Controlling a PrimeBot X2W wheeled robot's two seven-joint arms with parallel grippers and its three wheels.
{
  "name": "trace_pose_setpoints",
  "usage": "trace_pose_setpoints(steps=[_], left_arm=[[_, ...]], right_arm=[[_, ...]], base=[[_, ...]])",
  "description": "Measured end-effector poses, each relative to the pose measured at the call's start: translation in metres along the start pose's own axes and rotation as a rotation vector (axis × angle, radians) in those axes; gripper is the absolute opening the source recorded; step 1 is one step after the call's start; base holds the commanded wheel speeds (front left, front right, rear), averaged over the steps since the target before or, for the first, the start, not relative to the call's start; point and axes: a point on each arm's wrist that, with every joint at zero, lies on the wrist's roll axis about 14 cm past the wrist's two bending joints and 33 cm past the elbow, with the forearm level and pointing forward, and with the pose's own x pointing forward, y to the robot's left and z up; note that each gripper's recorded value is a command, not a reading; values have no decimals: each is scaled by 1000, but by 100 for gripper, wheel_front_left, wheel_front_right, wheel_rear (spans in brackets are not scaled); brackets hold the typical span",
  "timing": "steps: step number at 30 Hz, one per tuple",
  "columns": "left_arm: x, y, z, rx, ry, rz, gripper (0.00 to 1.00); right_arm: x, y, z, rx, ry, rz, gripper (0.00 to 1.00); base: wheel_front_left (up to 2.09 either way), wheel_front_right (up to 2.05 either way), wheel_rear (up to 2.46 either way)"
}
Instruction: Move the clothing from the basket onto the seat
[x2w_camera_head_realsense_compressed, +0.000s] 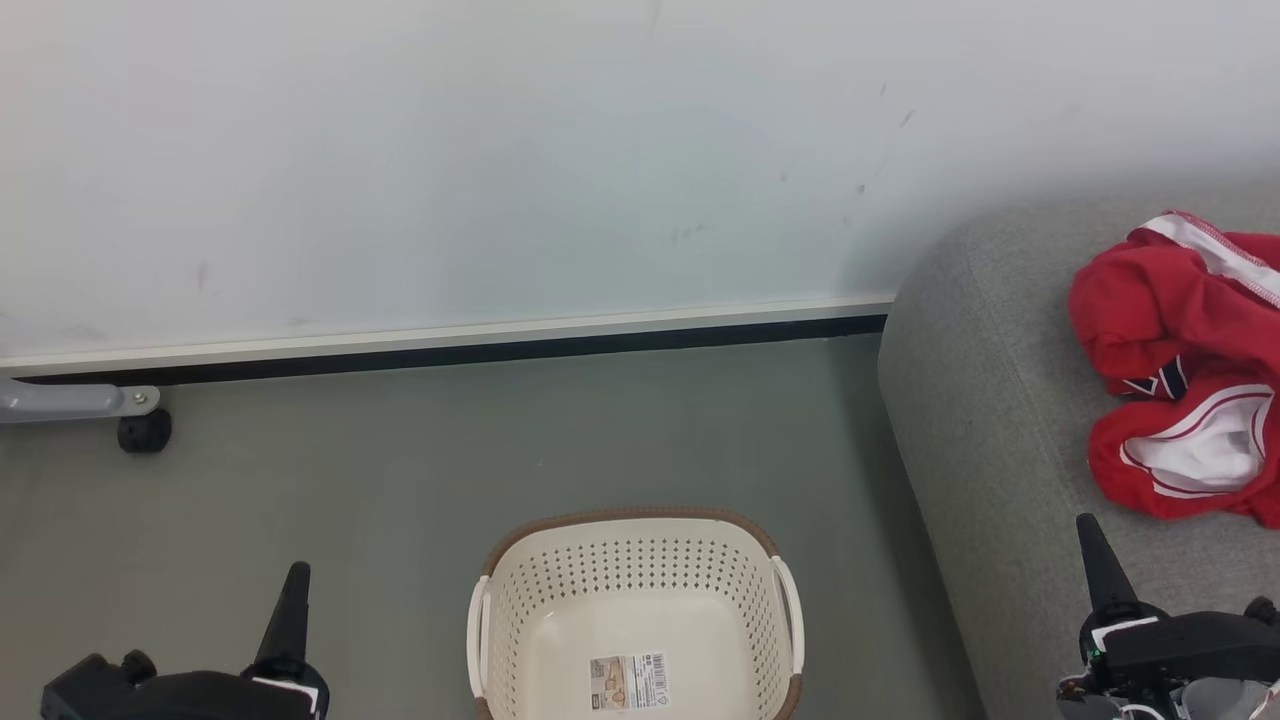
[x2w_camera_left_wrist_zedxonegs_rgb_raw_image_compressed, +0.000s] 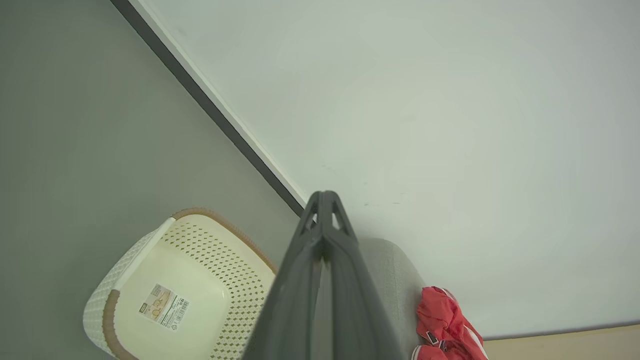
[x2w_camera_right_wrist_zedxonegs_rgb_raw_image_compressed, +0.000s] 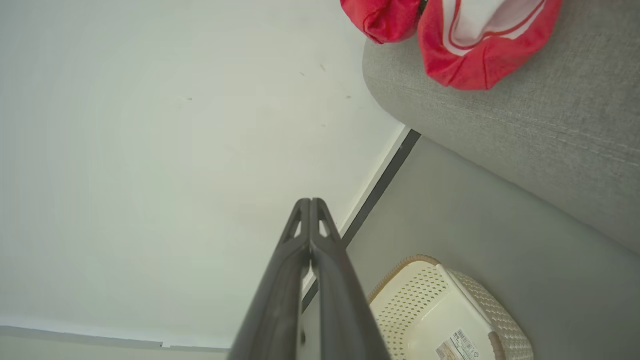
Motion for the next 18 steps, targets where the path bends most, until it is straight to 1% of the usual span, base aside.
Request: trace_pose_setpoints(steps=[5,13,14,18], left_arm=[[2,-5,3,-67,-5,-24,0],[2,-3,3,-188,-13,-32,0],[4,-8,6,-260,-21,-52,0],[3,-7,6,-314,-24,-63,0]], right_arm=[[0,-1,2,77,-8,6,0],[-1,-3,4,199,-20,11,0],[-2,-3,6,277,-31,22,0],[-2,-4,7,336,-41,30,0]], base=[[0,0,0],[0,0,0],[0,0,0],[0,0,0]])
